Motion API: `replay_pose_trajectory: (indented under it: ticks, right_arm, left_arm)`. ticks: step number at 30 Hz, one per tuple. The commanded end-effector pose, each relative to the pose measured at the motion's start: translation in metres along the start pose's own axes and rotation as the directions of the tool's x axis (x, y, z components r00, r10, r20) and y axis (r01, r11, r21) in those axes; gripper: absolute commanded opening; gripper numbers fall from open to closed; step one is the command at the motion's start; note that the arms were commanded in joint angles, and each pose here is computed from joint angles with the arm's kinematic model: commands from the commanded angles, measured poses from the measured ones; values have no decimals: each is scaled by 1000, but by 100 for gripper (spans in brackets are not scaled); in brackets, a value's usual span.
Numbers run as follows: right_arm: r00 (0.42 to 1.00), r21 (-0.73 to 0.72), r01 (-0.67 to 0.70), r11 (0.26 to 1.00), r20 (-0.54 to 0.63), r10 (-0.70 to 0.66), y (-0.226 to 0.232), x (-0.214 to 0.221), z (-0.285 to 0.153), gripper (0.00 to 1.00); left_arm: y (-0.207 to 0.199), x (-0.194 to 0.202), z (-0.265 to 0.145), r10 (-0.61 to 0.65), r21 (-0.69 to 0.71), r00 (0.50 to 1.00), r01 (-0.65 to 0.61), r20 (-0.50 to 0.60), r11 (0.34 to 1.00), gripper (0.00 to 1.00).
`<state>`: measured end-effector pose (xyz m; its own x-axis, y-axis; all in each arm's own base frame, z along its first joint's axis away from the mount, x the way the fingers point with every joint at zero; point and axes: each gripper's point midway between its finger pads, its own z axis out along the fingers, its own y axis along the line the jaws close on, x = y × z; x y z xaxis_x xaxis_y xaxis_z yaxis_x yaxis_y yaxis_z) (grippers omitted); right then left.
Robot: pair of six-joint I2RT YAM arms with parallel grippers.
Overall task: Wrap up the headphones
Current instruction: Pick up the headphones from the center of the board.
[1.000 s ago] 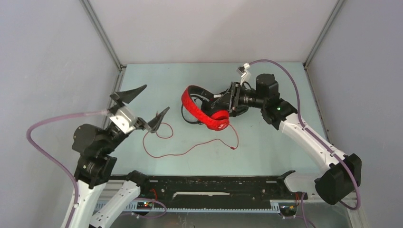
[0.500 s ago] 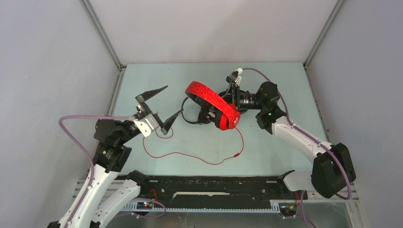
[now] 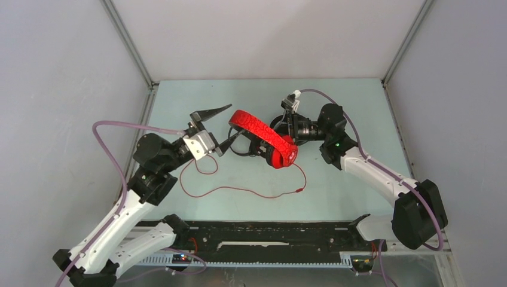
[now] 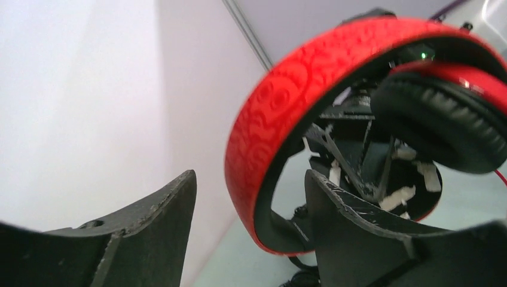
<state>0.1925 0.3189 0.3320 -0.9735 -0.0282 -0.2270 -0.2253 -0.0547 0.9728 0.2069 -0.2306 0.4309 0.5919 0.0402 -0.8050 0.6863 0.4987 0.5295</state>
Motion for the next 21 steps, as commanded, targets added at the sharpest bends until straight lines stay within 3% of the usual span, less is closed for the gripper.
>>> replay_pose_trajectory:
  ticks: [1, 11, 17, 20, 21]
  right_arm:
    - [999, -8, 48, 999, 17, -48, 7, -2, 1, 0]
    - [1000, -19, 25, 1000, 4, -24, 3, -3, 7, 0]
    - [1000, -22, 16, 1000, -16, -16, 2, 2, 10, 0]
    - [1000, -31, 23, 999, -16, -23, 5, 2, 11, 1]
    - [999, -31, 30, 999, -13, -30, 5, 1, 10, 8]
  left_arm:
    - [25, -37, 0, 32, -105, 997, -25, 67, 994, 69]
    - [20, -24, 9, 44, -90, 999, -43, 20, 995, 59]
    - [18, -20, 13, 37, -81, 999, -36, 9, 996, 44]
    - [18, -16, 12, 38, -87, 999, -38, 2, 995, 20]
    - [18, -16, 13, 35, -88, 999, -34, 1, 996, 14]
